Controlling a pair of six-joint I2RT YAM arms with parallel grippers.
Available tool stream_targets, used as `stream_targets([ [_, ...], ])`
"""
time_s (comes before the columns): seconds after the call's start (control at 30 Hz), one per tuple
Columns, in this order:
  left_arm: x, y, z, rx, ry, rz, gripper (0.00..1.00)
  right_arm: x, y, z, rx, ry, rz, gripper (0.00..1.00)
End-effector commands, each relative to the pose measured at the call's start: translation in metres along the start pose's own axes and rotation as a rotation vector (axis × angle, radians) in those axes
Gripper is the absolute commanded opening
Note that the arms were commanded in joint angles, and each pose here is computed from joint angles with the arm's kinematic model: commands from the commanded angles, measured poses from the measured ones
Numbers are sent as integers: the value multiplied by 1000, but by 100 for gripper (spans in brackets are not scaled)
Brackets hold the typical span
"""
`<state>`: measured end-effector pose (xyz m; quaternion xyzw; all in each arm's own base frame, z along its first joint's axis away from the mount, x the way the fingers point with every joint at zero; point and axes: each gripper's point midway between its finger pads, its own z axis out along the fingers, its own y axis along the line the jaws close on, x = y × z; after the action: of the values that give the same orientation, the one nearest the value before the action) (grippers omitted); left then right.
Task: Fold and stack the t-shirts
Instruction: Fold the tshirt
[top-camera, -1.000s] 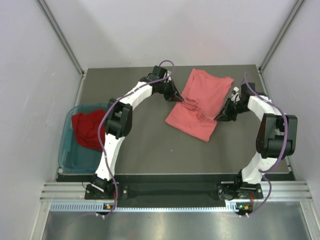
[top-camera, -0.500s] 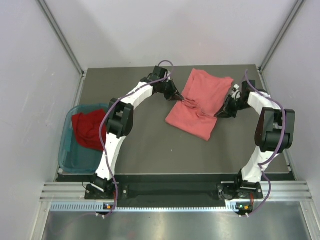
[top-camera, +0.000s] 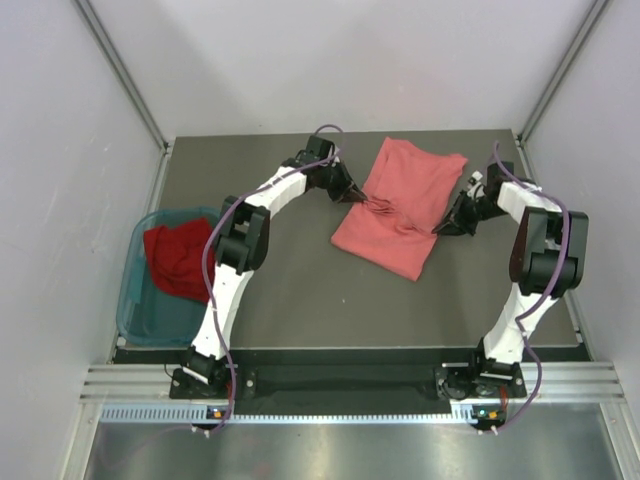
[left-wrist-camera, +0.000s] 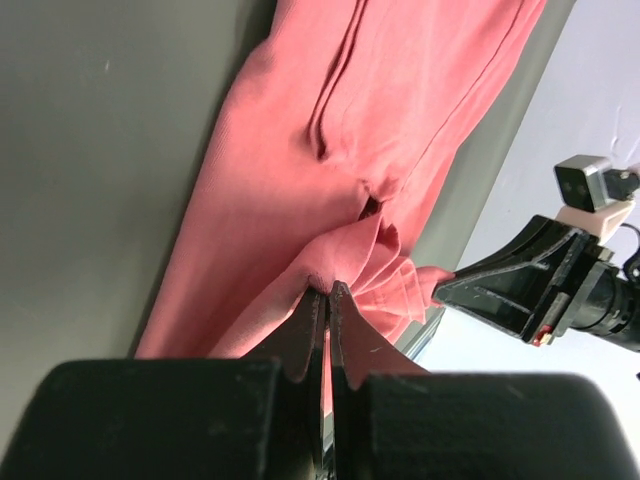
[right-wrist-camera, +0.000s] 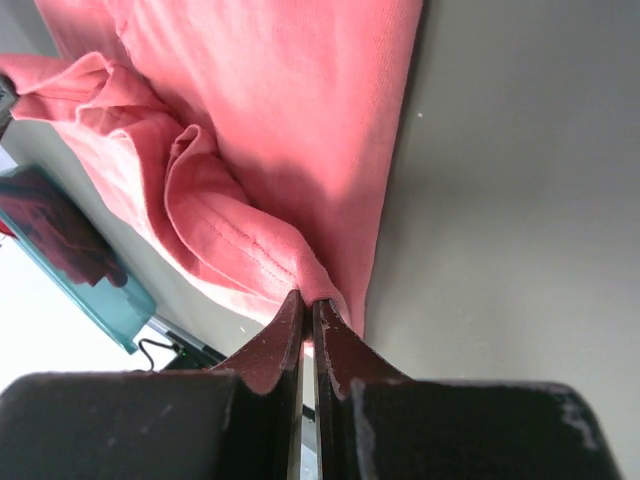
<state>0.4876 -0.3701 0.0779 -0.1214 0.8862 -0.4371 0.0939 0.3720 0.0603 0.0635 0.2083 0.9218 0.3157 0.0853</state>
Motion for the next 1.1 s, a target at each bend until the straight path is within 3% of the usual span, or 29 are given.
stream_targets([
  [0.0,-27,-22,-6,72,-78,31,0,-24,7,-8,-27,-63,-27,1],
  [0.7,-41,-17,3,117,-73,-13,3,-44,-1,-3,-26,-68,20,4],
  [0.83,-40,-17,1,101,-73,14,24,-50,-4,-3,-15,-82,20,14],
  [0.87,-40,-20,-4,75,-76,25,40,-54,-6,-5,-10,-93,24,18],
  [0.9,-44,-18,-10,35,-99,41,50,-57,-10,-8,7,-104,28,23],
  [0.93,-47,-16,-16,4,-115,99,55,-61,-11,-12,16,-116,14,29],
  [0.97,-50,-15,-24,-18,-127,121,65,-61,-12,-18,36,-126,8,43],
  [1.07,-51,2,-56,-129,-152,189,78,-68,-20,-41,142,-190,-46,59],
])
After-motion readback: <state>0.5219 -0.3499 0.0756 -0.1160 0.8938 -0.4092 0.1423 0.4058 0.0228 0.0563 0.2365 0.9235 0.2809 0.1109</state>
